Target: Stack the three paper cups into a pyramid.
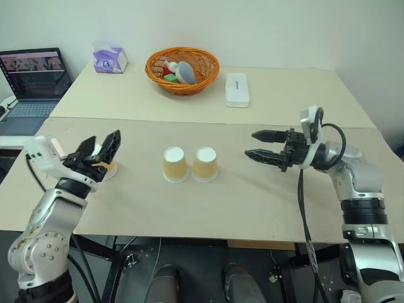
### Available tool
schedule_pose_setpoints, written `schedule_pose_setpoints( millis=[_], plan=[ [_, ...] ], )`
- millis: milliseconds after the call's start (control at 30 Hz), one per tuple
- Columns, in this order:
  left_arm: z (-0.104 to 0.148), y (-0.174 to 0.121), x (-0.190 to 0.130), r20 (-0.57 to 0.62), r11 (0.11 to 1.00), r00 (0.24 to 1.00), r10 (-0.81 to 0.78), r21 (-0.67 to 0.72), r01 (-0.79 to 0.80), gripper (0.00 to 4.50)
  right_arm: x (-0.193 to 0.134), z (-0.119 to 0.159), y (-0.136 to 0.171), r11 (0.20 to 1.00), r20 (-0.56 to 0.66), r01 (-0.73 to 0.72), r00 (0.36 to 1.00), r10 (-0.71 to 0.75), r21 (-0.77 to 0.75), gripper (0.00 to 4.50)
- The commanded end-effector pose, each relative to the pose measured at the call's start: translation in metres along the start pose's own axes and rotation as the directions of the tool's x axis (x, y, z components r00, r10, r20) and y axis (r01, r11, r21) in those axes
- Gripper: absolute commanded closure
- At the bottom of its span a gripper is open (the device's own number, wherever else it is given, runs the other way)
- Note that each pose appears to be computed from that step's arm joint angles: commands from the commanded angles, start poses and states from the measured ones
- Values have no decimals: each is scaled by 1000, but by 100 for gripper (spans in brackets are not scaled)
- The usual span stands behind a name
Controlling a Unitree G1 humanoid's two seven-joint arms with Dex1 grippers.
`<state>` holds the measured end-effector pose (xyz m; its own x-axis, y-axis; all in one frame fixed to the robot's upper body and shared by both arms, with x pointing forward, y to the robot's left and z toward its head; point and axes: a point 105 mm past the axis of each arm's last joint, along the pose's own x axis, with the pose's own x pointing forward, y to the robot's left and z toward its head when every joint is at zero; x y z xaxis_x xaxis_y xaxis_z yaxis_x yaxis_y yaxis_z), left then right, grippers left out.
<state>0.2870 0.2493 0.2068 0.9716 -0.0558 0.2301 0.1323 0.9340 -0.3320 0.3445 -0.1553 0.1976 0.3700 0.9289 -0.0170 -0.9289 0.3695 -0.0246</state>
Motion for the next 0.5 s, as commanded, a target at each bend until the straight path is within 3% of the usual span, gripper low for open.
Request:
schedule_pose_setpoints(
  millis=[33,233,500],
  plan=[
    [13,6,-6,91,986,990,104,118,-114,0,1,20,12,997,55,-59,997,61,-45,1],
    [2,46,-17,88,941,951,298,141,-308,0,3,10,33,986,-32,-146,989,144,-76,1],
    [1,54,-11,95,944,949,300,117,-309,0,6,10,30,988,-28,-130,991,128,-81,1]
  ],
)
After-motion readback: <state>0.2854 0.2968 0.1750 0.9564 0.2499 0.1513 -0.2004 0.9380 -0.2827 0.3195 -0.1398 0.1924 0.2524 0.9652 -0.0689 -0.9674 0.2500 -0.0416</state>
